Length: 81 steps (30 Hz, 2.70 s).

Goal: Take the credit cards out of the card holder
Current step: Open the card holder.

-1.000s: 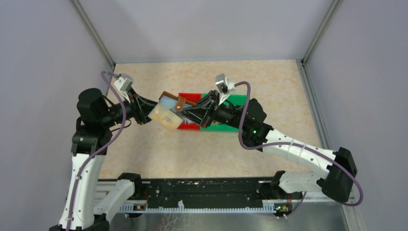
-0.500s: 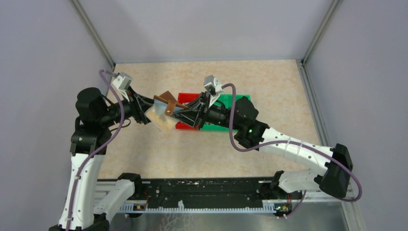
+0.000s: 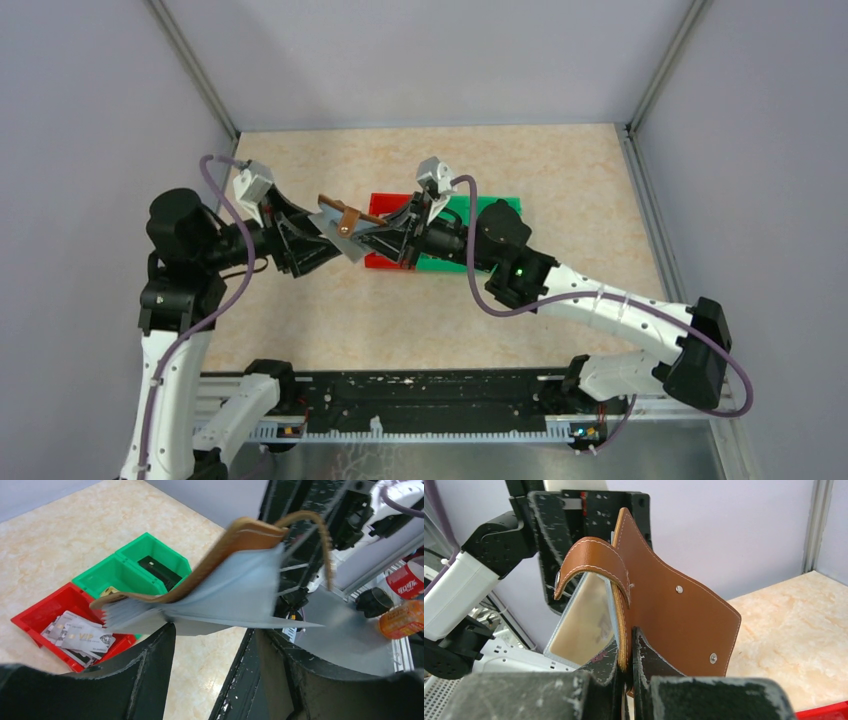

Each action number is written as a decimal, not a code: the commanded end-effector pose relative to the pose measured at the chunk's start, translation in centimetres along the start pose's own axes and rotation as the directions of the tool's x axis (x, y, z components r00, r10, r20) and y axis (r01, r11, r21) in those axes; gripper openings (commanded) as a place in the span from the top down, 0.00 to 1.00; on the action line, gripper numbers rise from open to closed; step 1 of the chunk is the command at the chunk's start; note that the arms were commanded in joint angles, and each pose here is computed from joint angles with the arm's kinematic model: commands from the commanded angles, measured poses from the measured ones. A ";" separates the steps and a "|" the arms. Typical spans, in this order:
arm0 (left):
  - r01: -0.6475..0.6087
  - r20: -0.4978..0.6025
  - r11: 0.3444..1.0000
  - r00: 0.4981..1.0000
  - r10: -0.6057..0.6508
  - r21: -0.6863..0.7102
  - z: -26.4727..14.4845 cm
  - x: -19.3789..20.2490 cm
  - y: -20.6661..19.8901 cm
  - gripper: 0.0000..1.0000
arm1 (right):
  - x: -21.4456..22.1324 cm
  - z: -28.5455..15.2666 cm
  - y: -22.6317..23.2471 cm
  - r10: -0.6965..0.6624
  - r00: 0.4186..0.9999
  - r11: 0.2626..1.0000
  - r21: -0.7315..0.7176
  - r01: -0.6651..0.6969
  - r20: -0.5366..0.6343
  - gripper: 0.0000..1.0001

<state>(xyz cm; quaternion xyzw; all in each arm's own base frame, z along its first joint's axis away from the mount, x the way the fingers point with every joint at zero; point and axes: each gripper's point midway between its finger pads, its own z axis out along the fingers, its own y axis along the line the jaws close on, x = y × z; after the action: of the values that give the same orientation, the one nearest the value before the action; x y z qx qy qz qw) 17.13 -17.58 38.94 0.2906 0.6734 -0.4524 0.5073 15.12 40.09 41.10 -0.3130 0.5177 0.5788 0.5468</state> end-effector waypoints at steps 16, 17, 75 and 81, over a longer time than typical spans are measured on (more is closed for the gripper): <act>-0.367 0.055 0.923 0.925 0.375 -0.113 -1.0 -1.6 1.3 0.47 | -0.5 -0.1 5.5 0.032 0.999 0.966 -0.257 -0.042 -0.043 1.00; -0.371 0.061 0.921 0.923 0.380 -0.121 -1.0 -1.7 1.3 0.47 | -0.5 -0.1 5.5 0.031 0.999 0.965 -0.259 -0.041 -0.044 1.00; 0.071 -0.082 0.917 0.996 -0.042 0.392 -0.8 1.1 -5.6 1.00 | -2.7 -3.1 5.0 -0.031 0.978 0.920 -0.389 -0.054 -0.208 0.32; 0.000 -0.083 0.909 0.996 0.038 0.417 -1.1 1.8 -5.7 1.00 | -1.1 -1.9 2.4 -0.114 0.938 0.952 -0.307 0.008 -0.329 0.32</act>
<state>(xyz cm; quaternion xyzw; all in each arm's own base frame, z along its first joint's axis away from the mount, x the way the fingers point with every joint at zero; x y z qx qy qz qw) 12.60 -19.35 38.35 0.3718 0.6111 -0.5786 0.3919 11.92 37.87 44.28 -0.4607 0.4708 0.6223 0.4228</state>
